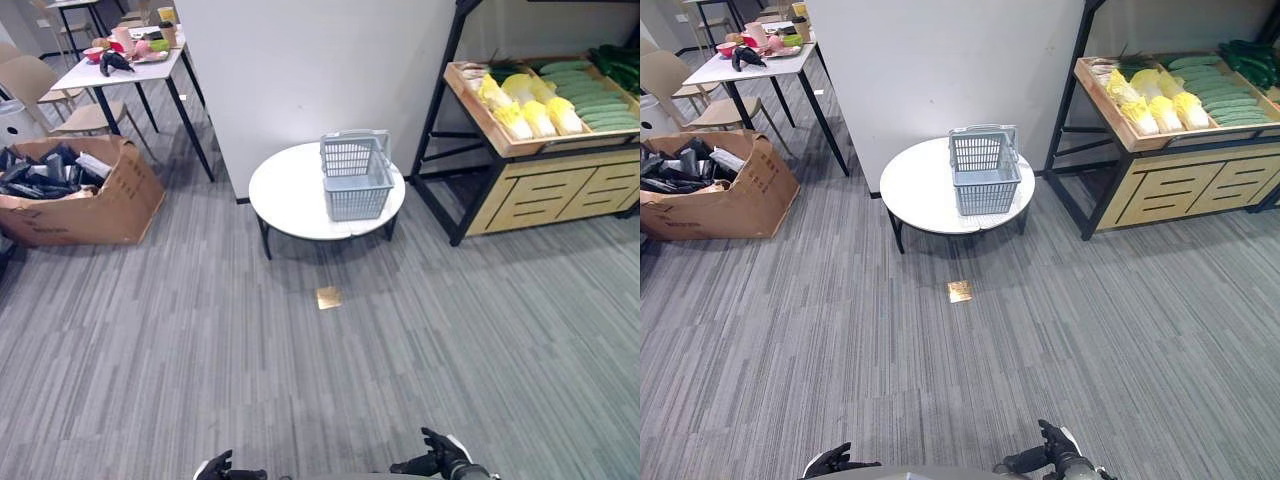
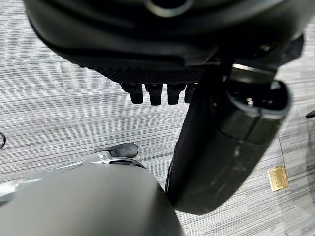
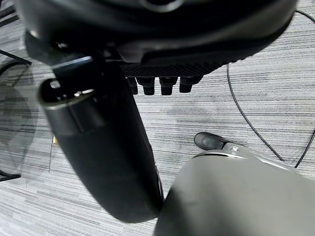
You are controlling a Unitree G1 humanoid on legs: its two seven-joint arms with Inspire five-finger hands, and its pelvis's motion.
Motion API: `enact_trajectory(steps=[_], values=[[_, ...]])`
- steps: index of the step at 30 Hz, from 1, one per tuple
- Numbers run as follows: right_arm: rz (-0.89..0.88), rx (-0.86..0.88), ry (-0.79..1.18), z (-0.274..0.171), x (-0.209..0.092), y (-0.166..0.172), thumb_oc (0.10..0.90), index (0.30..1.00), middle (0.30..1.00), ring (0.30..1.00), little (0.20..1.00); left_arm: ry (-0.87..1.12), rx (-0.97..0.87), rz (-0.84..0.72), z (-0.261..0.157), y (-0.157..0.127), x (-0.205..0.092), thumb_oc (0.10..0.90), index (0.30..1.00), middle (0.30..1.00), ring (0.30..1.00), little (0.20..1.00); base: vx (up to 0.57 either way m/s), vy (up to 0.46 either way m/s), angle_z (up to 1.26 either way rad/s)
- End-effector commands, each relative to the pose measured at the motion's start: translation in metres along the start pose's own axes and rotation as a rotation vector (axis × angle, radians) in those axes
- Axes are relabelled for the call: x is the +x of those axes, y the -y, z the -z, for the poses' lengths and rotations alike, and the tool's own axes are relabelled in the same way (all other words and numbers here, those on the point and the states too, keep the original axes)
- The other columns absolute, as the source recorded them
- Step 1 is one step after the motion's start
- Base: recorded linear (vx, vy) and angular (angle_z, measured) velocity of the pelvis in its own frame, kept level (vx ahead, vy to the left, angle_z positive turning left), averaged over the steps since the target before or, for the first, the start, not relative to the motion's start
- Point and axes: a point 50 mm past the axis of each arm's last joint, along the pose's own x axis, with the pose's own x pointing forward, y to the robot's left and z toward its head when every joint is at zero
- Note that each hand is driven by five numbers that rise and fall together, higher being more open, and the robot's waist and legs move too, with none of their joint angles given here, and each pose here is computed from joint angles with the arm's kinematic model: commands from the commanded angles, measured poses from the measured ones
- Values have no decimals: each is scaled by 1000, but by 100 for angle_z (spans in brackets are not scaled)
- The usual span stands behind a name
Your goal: Get the vegetables into the basket
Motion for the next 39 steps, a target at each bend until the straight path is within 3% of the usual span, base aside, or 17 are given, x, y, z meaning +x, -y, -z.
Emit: enact_trajectory(steps=[1, 20, 39], values=[[16, -46, -46, 10, -2, 6, 900, 1000, 1000, 1000, 1000, -4, 35, -1, -1, 0, 1, 900, 1000, 1000, 1000, 1000, 0, 0, 0], [49, -18, -35, 8, -2, 18, 900, 1000, 1000, 1000, 1000, -61, 48, -7, 9, -10, -1, 900, 1000, 1000, 1000, 1000, 6, -20, -1], [167, -24, 61, -23, -1, 56, 900, 1000, 1000, 1000, 1000, 127, 24, -61, -48, -20, 6, 900, 1000, 1000, 1000, 1000, 15, -73, 2]])
